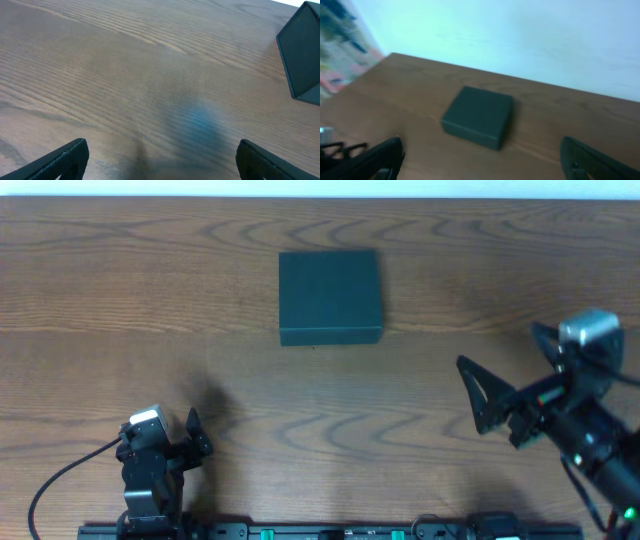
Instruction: Pack container
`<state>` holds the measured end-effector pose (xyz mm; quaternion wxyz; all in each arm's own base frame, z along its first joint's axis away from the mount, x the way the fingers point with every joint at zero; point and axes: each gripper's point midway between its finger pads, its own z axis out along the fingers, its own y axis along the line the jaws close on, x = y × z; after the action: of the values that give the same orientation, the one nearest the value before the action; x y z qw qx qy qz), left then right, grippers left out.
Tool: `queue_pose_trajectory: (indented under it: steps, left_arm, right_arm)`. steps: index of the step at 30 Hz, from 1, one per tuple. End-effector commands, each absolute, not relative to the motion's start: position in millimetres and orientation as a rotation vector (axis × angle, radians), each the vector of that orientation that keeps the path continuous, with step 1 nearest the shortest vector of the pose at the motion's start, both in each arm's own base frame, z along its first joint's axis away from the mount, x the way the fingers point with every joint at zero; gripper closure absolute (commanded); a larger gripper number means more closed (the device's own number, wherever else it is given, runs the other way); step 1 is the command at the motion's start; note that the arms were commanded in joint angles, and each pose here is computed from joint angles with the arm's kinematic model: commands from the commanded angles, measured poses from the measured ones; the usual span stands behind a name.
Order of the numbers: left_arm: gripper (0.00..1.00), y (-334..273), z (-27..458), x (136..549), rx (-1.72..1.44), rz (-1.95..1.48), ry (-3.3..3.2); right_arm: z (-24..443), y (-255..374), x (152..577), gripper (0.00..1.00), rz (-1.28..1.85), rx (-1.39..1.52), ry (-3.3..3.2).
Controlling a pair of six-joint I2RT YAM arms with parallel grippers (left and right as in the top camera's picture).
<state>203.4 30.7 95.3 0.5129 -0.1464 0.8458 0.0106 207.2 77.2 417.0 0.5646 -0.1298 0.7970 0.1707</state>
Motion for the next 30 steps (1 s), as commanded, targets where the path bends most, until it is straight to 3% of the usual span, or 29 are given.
queue_pose_trajectory:
  steps: [1,19,30]
  left_arm:
    - [0.05,36,93,203,-0.373,0.055,2.027]
    - [0.05,36,93,203,-0.373,0.055,2.027]
    - [0.05,36,93,203,-0.373,0.055,2.027]
  right_arm:
    - [383,53,212,0.01,0.249,-0.225,1.916]
    - [183,31,217,0.01,0.132,-0.134,1.813]
    - [123,31,221,0.0,0.139,-0.126,1.908]
